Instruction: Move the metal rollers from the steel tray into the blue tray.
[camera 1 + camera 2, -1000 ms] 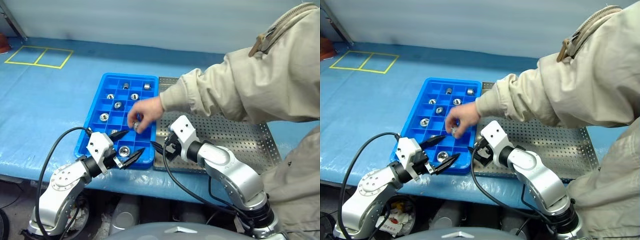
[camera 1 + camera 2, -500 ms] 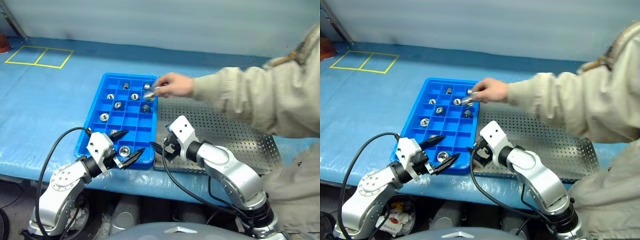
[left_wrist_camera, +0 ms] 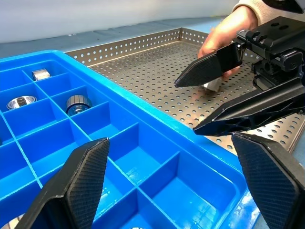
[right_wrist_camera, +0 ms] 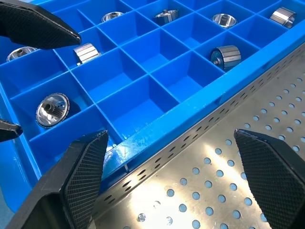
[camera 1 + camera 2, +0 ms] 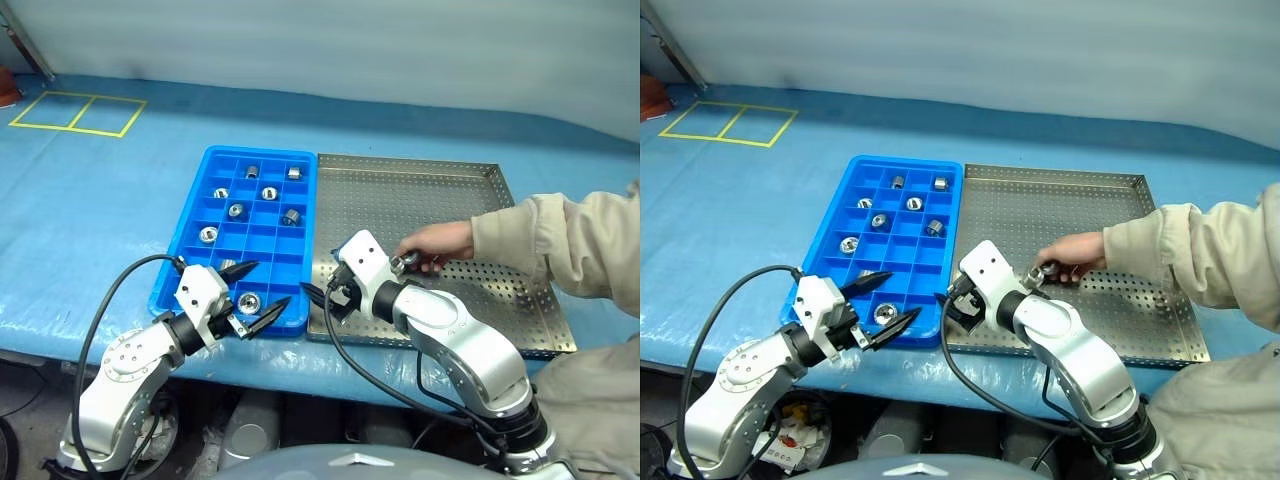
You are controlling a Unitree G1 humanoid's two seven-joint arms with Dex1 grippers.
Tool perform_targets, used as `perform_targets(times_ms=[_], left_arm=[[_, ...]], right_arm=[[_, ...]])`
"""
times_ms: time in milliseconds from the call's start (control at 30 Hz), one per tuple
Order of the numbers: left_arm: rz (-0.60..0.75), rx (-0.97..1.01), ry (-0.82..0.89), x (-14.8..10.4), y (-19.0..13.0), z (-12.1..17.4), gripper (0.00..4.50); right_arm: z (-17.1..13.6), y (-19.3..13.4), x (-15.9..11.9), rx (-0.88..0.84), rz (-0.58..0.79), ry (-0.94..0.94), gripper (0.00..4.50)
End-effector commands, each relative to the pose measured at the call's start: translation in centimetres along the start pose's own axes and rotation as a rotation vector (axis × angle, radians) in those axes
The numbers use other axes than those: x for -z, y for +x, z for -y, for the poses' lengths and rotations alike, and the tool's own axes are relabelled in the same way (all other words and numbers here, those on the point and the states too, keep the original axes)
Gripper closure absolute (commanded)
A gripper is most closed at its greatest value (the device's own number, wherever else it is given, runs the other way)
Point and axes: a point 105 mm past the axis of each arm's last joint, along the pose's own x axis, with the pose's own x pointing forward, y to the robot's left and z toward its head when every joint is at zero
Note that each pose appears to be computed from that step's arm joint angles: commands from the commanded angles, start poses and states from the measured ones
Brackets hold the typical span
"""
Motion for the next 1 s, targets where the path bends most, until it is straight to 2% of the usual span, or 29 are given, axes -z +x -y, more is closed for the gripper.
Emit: perform_targets(times_ms=[33, 1000], left_arm=[[0.03, 0.007, 0.028, -0.68, 0.18, 0.11, 0.0], [0.012, 0.01, 0.038, -0.55, 0.25, -0.01, 0.0]], right_arm=[[-0.03, -0.22, -1.28, 0.004, 0.053, -0.029, 0.04], [-0.34, 0.2, -1.23, 0.003, 0.058, -0.006, 0.04]])
